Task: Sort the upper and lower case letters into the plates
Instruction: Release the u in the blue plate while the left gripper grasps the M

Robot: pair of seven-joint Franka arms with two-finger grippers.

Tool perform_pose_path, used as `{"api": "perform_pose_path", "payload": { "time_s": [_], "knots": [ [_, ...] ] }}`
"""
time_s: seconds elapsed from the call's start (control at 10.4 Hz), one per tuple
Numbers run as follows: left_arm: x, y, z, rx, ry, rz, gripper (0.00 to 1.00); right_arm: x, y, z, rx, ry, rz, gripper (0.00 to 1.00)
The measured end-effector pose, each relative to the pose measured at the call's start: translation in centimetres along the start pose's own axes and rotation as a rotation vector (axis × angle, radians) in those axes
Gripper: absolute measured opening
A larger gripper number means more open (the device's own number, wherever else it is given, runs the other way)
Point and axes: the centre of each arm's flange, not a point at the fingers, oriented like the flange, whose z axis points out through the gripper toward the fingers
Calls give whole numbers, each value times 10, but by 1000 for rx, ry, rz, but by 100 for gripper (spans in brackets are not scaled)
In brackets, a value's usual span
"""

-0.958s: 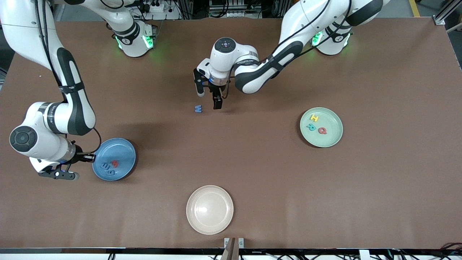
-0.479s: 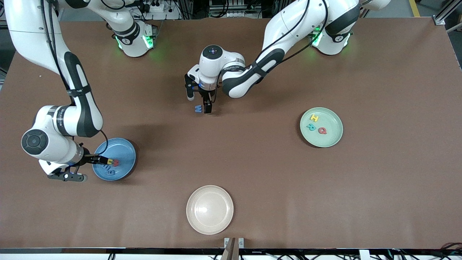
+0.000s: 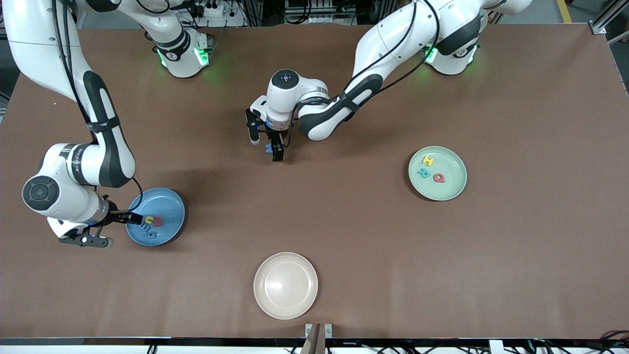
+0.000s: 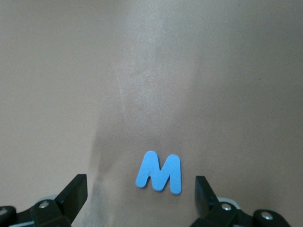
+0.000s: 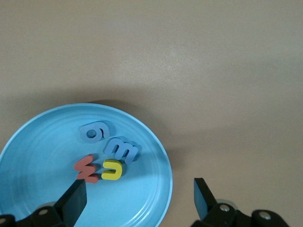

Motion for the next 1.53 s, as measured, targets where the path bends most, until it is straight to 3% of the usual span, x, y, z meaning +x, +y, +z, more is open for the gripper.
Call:
{"api": "perform_pose_path", "payload": {
  "time_s": [0.38, 0.48, 1.25, 1.34, 1.53],
  "knots": [
    [0, 1, 6, 12, -8, 1, 94, 0, 0, 0, 0, 0, 0, 100],
    [2, 4, 6, 10, -6, 2, 81, 0, 0, 0, 0, 1, 0, 100],
    [6, 9, 6, 17, -4, -46, 60, 0, -3, 0, 1, 0, -4, 100],
    [7, 9, 5, 19, 0, -59, 50, 0, -3, 0, 1, 0, -5, 100],
    [10, 10, 3, 21, 6, -84, 45, 0, -5, 0, 2, 0, -7, 100]
  ]
}}
